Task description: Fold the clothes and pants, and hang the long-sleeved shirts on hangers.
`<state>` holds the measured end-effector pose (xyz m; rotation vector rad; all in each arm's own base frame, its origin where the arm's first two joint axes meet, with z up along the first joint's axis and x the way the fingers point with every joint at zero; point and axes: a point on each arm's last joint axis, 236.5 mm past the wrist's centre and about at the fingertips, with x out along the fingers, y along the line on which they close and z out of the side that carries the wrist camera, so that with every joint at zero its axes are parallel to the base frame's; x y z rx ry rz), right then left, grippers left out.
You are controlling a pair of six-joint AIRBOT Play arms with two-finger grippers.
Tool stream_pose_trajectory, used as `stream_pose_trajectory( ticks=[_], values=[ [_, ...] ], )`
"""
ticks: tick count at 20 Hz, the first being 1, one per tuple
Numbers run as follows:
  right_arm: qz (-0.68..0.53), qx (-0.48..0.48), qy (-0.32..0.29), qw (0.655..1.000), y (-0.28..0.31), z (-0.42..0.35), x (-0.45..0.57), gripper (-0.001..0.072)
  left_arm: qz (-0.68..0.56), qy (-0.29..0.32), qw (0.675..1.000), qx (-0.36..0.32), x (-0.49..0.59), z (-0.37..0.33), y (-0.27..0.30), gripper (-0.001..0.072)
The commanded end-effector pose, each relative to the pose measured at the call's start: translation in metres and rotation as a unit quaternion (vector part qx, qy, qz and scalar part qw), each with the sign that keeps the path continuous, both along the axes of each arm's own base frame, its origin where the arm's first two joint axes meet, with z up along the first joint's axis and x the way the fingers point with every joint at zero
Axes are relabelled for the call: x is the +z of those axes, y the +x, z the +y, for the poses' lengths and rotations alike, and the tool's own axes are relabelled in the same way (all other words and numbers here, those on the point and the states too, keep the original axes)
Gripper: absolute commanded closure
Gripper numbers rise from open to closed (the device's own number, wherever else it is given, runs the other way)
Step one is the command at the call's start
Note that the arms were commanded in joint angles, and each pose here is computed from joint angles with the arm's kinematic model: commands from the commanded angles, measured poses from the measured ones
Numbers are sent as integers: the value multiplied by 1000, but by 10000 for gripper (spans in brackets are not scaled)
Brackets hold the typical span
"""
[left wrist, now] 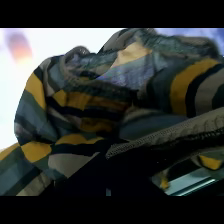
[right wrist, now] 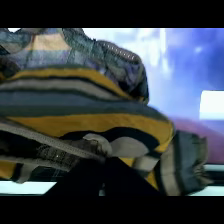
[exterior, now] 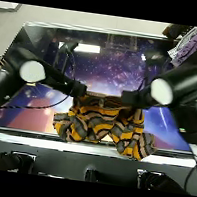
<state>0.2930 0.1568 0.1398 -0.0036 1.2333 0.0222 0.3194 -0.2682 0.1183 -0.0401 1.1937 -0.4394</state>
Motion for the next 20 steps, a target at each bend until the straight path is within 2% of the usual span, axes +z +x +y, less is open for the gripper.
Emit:
stream_pose_trajectory(
  ticks=[1, 8, 9, 11, 13, 15, 18, 20],
  values=[
    [48, -50, 52, 996, -6, 27, -59, 687, 33, 6, 999, 9, -59, 5, 3, 688],
    [58, -74, 57, 994, 12, 42, -91, 687, 36, 1, 999, 16, -79, -2, 10, 684],
    [56, -74, 55, 994, 13, 41, -91, 687, 38, -1, 999, 22, -78, 0, 11, 637],
    [53, -73, 57, 994, 14, 42, -90, 687, 42, -18, 998, 43, -72, 9, 18, 306],
    [53, -71, 58, 994, 14, 43, -90, 687, 32, -22, 996, 75, -58, 39, 32, 164],
    [58, -63, 61, 995, 12, 45, -90, 686, 6, -7, 992, 124, -38, 100, 51, 99],
    [70, -41, 65, 995, 5, 50, -90, 686, -44, 32, 973, 226, -13, 228, 64, 99],
    [74, -33, 60, 995, 2, 48, -89, 686, -60, 74, 962, 255, -7, 308, 54, 99]
  ],
)
